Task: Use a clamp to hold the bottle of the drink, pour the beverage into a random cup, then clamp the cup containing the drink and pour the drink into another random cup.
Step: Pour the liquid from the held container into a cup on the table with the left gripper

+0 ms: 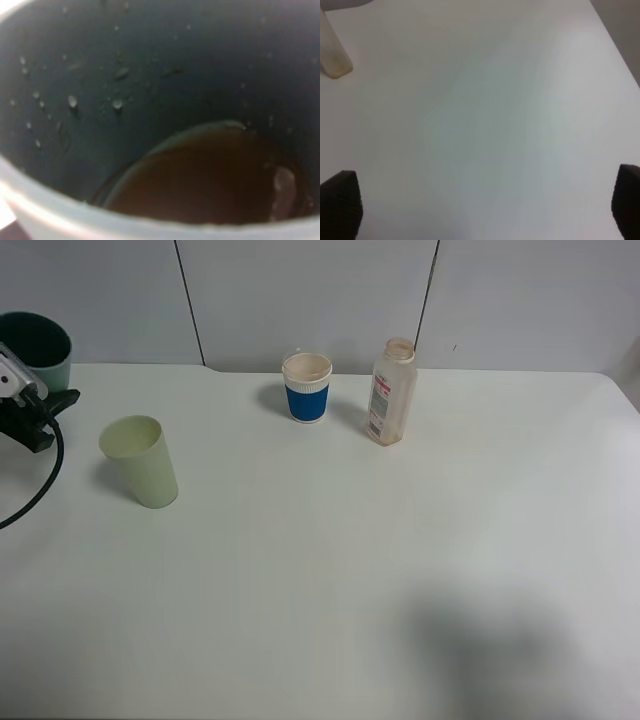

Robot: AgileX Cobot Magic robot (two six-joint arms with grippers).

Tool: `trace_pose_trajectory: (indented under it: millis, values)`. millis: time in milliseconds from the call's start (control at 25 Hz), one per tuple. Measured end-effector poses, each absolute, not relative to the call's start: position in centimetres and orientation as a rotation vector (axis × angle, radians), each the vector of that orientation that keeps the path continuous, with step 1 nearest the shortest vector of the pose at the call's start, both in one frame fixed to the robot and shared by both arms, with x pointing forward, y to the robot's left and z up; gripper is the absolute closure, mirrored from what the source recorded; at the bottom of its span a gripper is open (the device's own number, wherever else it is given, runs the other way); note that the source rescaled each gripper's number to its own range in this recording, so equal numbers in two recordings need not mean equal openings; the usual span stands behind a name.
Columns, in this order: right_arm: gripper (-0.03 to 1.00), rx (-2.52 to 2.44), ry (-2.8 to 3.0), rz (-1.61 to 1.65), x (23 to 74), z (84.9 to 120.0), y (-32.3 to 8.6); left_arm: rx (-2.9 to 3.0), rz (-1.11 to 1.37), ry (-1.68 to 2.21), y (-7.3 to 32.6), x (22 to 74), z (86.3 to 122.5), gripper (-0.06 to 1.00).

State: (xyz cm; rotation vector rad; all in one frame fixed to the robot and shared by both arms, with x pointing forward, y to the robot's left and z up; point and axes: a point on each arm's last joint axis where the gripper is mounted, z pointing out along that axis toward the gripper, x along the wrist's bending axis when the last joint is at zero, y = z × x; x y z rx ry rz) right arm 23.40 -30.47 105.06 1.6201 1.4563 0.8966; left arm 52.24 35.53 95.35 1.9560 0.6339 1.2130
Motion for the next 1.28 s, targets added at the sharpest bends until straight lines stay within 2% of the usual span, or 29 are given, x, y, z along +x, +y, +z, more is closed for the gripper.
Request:
trace_pose_trajectory:
  millis: [480,1280]
  values:
    - [-0.03,1.620,1.456,0.897,23.4,105.1,-30.5,1.987,1.138,0.598,33.7,53.0,93.6,0.94]
    - [-0.03,1.620,1.456,0.897,23.4,105.1,-30.5,2.061,1.237,0.456,33.6,53.1,93.4,0.94]
